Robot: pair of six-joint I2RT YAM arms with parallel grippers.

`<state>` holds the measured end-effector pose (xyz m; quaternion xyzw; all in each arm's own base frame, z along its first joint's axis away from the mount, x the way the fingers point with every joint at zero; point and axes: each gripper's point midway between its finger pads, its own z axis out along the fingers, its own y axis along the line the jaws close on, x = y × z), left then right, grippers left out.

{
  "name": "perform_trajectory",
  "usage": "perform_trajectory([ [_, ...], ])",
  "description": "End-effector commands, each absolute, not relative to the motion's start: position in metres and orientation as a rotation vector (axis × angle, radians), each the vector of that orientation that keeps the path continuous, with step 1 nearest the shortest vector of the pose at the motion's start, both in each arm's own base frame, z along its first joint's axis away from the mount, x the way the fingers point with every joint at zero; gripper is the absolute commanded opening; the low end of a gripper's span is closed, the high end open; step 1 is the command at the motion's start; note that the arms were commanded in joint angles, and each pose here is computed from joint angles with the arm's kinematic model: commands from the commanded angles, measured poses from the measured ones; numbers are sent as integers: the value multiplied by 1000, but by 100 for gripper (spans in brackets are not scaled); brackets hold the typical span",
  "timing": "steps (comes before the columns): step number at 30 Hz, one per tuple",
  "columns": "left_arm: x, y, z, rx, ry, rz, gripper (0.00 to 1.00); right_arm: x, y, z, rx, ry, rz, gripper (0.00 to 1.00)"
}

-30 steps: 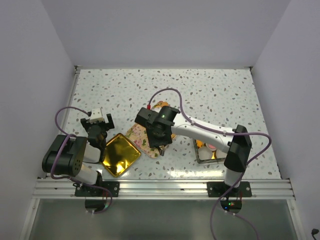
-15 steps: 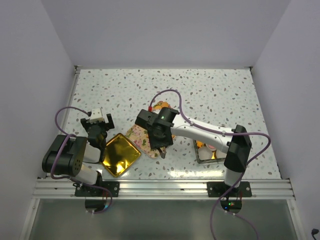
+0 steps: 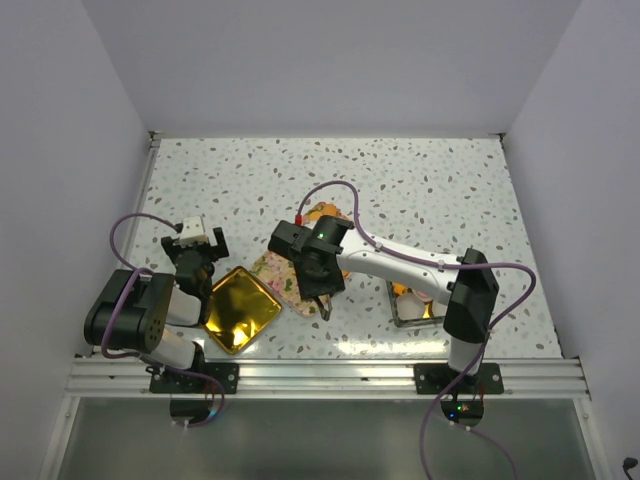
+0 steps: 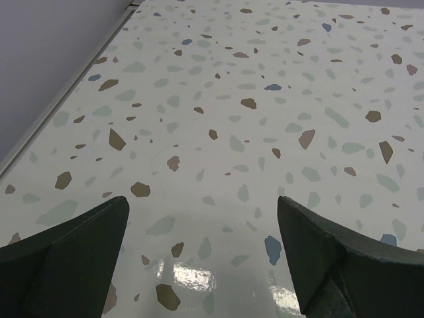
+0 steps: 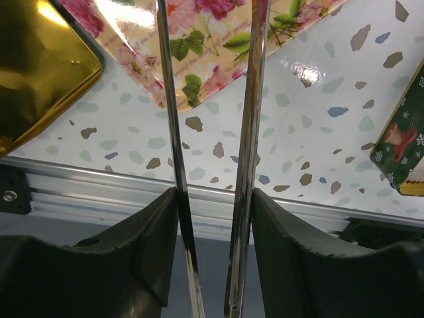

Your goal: Pack the cookies

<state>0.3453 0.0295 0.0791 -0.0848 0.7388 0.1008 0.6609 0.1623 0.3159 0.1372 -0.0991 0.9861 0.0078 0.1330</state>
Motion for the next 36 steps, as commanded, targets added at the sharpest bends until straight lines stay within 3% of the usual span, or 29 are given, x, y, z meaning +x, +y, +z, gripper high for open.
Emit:
perform_trajectory([
  [1,356,33,116,-221,1528,226,100,165,316,150,-281,2833,43,49],
  [36,356,33,116,-219,1528,227,100,152,270,174,-250,2765,79,49],
])
